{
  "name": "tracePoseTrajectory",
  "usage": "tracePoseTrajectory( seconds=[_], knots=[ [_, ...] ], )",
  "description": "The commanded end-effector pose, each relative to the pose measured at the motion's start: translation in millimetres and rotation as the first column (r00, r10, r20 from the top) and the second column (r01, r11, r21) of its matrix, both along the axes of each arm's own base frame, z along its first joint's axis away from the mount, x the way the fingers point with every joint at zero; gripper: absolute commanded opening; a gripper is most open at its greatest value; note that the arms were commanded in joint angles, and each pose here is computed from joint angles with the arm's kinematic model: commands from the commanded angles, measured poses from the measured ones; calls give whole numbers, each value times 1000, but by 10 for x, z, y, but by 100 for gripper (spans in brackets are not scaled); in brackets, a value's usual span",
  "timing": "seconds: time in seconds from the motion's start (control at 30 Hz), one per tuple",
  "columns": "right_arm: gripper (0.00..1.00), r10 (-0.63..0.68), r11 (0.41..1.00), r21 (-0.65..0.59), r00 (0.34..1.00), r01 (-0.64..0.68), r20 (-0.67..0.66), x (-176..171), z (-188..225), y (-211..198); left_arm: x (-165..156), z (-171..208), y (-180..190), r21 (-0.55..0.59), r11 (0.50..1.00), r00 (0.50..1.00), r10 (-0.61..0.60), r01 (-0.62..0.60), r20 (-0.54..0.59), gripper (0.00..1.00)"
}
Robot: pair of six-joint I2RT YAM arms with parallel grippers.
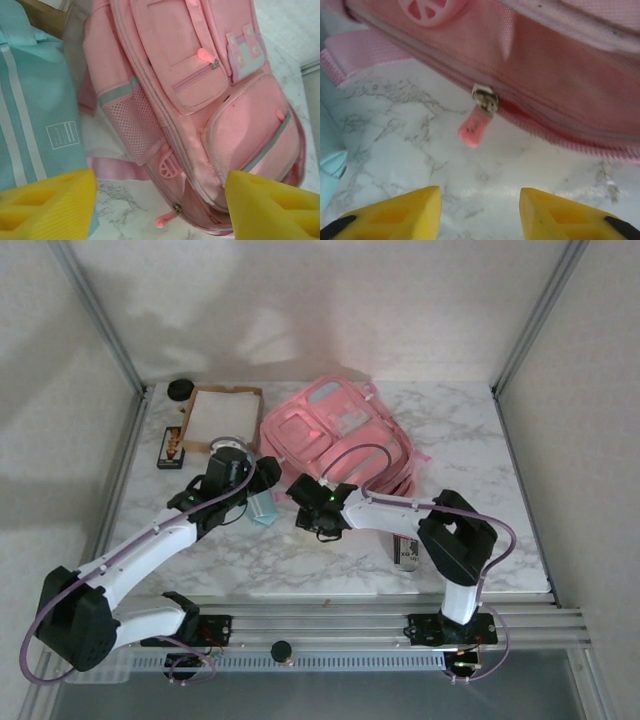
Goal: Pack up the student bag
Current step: Zip the student bag at the top-center of the table.
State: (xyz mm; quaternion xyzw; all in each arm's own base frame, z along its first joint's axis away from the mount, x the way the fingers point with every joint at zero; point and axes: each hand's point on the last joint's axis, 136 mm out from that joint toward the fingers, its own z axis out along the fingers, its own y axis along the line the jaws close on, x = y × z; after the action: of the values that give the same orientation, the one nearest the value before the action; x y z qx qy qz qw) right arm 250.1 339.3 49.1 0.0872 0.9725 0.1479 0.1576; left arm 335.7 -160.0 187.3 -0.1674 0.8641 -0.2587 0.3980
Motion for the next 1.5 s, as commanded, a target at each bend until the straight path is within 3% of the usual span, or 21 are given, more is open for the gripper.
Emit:
tracePoseTrajectory(
  seconds=[0.0,0.13,0.27,0.57,0.73,0.9,1.07,1.47],
  knots=[
    [42,-106,994,40,993,103,54,244,48,63,17,75,25,-61,998,999,26,-24,31,69],
    [38,-151,988,-3,987,151,58,361,-57,17,0,60,45,-93,995,998,43,-40,37,69],
    [33,-155,987,42,987,153,44,454,-133,90,-8,31,50,-104,994,999,45,-42,30,69],
    [10,-147,985,92,988,143,40,484,-93,100,-34,11,29,-136,990,999,44,-41,15,70],
    [0,-119,988,102,992,113,53,425,26,37,-76,-54,-67,-214,976,999,25,-29,-23,71],
    [0,-47,993,109,994,37,96,393,290,12,-79,-173,-157,-308,950,996,31,-54,-80,70],
    [0,26,991,131,993,-42,116,323,483,-19,-28,-345,-387,-475,877,989,8,-78,-148,64],
    [0,72,981,170,986,-98,152,300,647,5,127,-866,-910,-537,834,961,-30,-127,-274,54]
  ],
)
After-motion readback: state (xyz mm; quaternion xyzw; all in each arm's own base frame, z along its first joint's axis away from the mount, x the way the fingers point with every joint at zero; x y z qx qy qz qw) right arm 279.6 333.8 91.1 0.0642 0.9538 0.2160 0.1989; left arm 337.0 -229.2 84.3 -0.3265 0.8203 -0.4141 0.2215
